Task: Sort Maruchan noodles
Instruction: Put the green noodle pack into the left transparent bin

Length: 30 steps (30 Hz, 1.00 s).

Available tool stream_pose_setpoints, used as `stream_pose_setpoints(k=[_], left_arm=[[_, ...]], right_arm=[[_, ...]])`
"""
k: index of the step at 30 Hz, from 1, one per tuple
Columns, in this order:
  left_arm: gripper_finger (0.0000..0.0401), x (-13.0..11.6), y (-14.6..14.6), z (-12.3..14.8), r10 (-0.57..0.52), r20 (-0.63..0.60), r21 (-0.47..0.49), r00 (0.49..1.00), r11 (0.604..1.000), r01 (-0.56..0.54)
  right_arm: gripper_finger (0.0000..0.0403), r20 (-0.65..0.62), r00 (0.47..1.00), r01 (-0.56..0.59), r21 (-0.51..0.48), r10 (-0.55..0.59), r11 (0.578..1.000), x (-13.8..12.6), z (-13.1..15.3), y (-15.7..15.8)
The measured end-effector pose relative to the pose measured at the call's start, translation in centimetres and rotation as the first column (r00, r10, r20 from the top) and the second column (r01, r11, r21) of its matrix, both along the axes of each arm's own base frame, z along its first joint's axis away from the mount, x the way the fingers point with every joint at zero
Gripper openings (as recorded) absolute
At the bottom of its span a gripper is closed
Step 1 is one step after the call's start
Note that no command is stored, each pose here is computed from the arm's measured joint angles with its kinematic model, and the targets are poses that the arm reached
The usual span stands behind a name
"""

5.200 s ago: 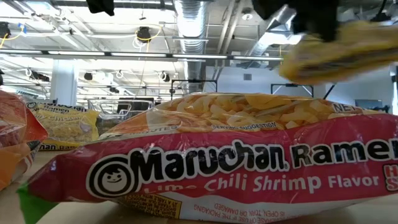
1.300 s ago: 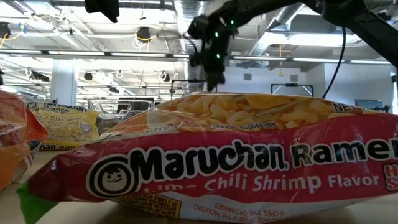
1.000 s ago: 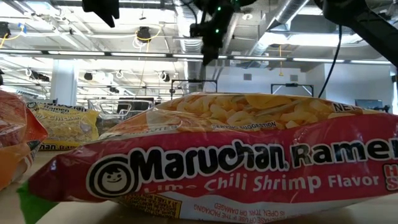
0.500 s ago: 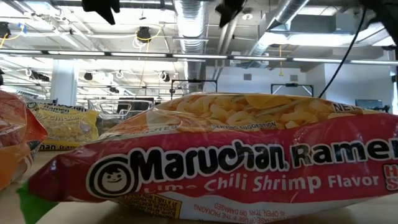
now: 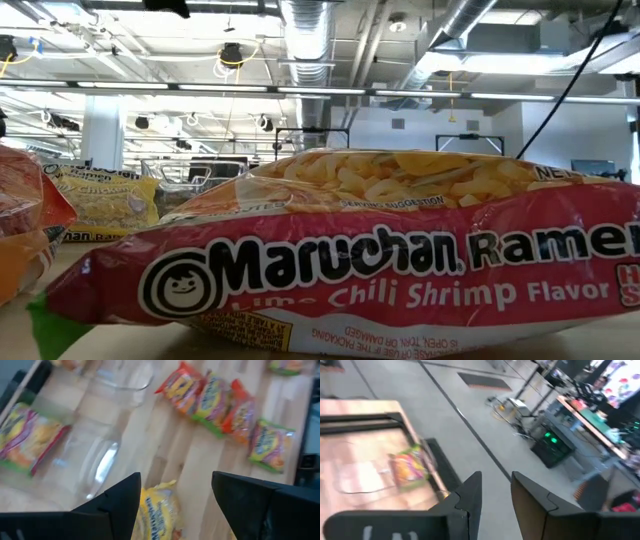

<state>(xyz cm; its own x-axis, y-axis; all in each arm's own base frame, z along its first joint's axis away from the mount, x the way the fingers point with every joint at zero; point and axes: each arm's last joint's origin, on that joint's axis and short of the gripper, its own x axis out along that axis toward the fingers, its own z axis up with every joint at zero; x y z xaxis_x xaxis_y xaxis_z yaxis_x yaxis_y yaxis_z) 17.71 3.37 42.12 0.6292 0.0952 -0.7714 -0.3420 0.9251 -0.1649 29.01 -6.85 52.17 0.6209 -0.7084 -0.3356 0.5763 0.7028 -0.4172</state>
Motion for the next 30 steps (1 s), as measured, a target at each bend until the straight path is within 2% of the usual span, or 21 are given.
stream_pose_setpoints(k=[6, 15, 19, 23, 30], left_arm=[[0.0231, 1.1, -1.3, 0.6, -0.094, 0.104, -0.020, 0.990, 0.995, 0.097], [0.0231, 4.7, -4.1, -1.0, -0.237, 0.046, -0.032, 0.970, 0.971, 0.239], [0.0231, 6.8, -5.7, -2.4, -0.313, -0.002, -0.037, 0.950, 0.949, 0.313], [0.0231, 9.0, -7.4, -3.6, -0.389, -0.005, -0.073, 0.921, 0.919, 0.388], [0.0231, 12.9, -9.8, -6.5, -0.468, -0.014, -0.098, 0.883, 0.880, 0.465]], right_arm=[[0.0134, 0.060, 0.995, -0.085, 0.079, 0.080, 0.993, -0.9, 0.4, 3.7], [0.0183, 0.064, 0.989, -0.141, 0.236, 0.130, 0.961, -1.4, -0.7, 7.9], [0.0201, 0.091, 0.982, -0.184, 0.314, 0.163, 0.932, -1.6, -1.0, 9.9], [0.0209, 0.120, 0.960, -0.279, 0.389, 0.252, 0.878, -1.8, -1.1, 11.9], [0.0206, 0.161, 0.942, -0.335, 0.447, 0.293, 0.830, -2.4, -1.1, 14.3]])
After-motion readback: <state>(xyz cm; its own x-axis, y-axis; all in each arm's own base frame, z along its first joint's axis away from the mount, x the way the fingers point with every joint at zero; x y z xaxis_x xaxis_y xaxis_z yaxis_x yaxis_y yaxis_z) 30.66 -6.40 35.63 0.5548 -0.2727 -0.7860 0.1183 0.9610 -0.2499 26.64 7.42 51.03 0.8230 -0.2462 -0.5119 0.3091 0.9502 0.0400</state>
